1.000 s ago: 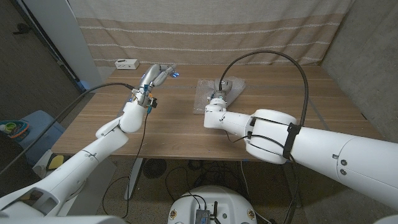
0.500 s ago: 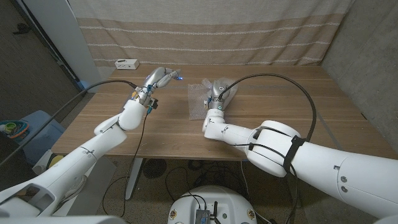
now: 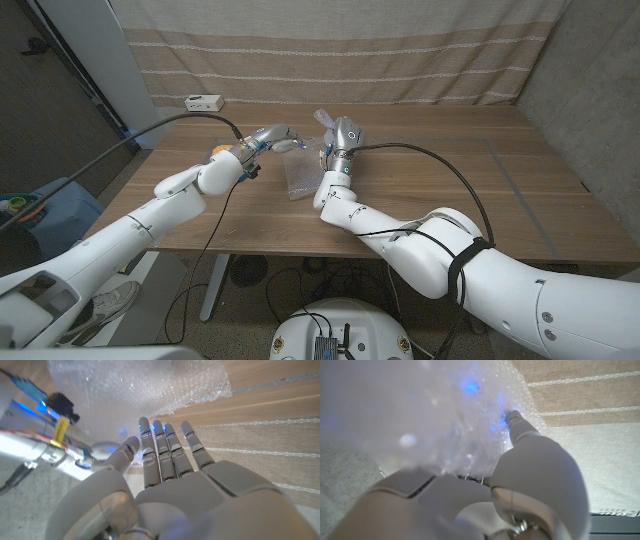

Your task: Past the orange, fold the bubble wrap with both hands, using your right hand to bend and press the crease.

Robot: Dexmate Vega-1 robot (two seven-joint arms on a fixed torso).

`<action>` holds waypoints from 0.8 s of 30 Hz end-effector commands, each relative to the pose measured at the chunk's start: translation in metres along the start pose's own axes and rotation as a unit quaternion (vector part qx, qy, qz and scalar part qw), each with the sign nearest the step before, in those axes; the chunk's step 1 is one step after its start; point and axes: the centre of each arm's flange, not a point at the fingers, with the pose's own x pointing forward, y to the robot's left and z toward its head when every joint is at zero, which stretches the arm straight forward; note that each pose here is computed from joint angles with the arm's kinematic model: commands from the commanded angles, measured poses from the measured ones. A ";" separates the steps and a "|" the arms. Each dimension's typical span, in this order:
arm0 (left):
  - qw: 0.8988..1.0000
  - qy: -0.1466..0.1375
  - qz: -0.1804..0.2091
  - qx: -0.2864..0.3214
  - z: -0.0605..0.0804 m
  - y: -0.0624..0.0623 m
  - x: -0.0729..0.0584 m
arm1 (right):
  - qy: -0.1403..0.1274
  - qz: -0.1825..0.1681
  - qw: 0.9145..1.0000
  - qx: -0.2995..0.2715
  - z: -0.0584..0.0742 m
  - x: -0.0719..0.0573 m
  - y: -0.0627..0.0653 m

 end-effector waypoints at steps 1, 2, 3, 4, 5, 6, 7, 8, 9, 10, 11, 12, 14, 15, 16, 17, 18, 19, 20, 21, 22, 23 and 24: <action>0.980 0.042 -0.174 0.083 0.009 -0.025 0.013 | 0.024 -0.090 0.995 -0.044 -0.055 0.032 -0.037; 0.978 0.046 -0.182 0.091 0.010 -0.026 0.013 | 0.027 -0.093 0.994 -0.043 -0.056 0.033 -0.038; 0.976 0.049 -0.190 0.097 0.012 -0.028 0.013 | 0.029 -0.097 0.994 -0.042 -0.057 0.033 -0.040; 0.974 0.053 -0.196 0.100 0.012 -0.029 0.013 | 0.031 -0.100 0.994 -0.038 -0.058 0.033 -0.042; 0.972 0.057 -0.203 0.100 0.011 -0.030 0.014 | 0.031 -0.102 0.994 -0.038 -0.058 0.033 -0.043; 0.971 0.061 -0.209 0.098 0.010 -0.032 0.015 | 0.032 -0.104 0.993 -0.035 -0.059 0.032 -0.043; 0.970 0.064 -0.214 0.095 0.009 -0.033 0.016 | 0.032 -0.106 0.993 -0.033 -0.059 0.031 -0.044; 0.970 0.066 -0.216 0.094 0.008 -0.035 0.016 | 0.033 -0.106 0.993 -0.028 -0.059 0.030 -0.044; 0.970 0.068 -0.215 0.094 0.006 -0.036 0.017 | 0.035 -0.107 0.993 -0.024 -0.060 0.028 -0.044; 0.969 0.071 -0.216 0.094 0.005 -0.038 0.018 | 0.035 -0.108 0.993 -0.021 -0.060 0.027 -0.045; 0.969 0.074 -0.217 0.094 0.003 -0.040 0.019 | 0.035 -0.108 0.993 -0.016 -0.060 0.026 -0.044; 0.969 0.076 -0.215 0.092 0.001 -0.041 0.020 | 0.033 -0.108 0.994 -0.015 -0.060 0.024 -0.044; 0.973 0.069 -0.204 0.079 -0.001 -0.043 0.020 | 0.029 -0.107 0.994 -0.014 -0.060 0.022 -0.044; 0.976 0.062 -0.193 0.074 0.000 -0.043 0.020 | 0.029 -0.107 0.994 -0.013 -0.060 0.021 -0.043; 0.980 0.054 -0.179 0.071 0.001 -0.042 0.020 | 0.030 -0.106 0.994 -0.013 -0.060 0.021 -0.043; 0.983 0.045 -0.161 0.074 0.002 -0.041 0.019 | 0.030 -0.106 0.994 -0.010 -0.060 0.021 -0.043; 0.986 0.036 -0.144 0.077 0.004 -0.040 0.018 | 0.030 -0.106 0.994 -0.009 -0.060 0.021 -0.043; 0.988 0.027 -0.130 0.079 0.005 -0.040 0.018 | 0.031 -0.105 0.994 -0.008 -0.059 0.021 -0.042; 0.989 0.018 -0.120 0.080 0.007 -0.040 0.017 | 0.032 -0.104 0.994 -0.005 -0.059 0.021 -0.042; 0.991 0.009 -0.108 0.082 0.008 -0.040 0.017 | 0.032 -0.104 0.994 -0.004 -0.058 0.022 -0.042; 0.992 -0.001 -0.096 0.083 0.009 -0.039 0.017 | 0.032 -0.103 0.994 -0.004 -0.058 0.022 -0.041; 0.993 -0.009 -0.084 0.083 0.011 -0.039 0.017 | 0.032 -0.102 0.994 -0.003 -0.057 0.022 -0.041; 0.994 -0.017 -0.072 0.080 0.012 -0.038 0.016 | 0.032 -0.101 0.994 -0.003 -0.057 0.022 -0.040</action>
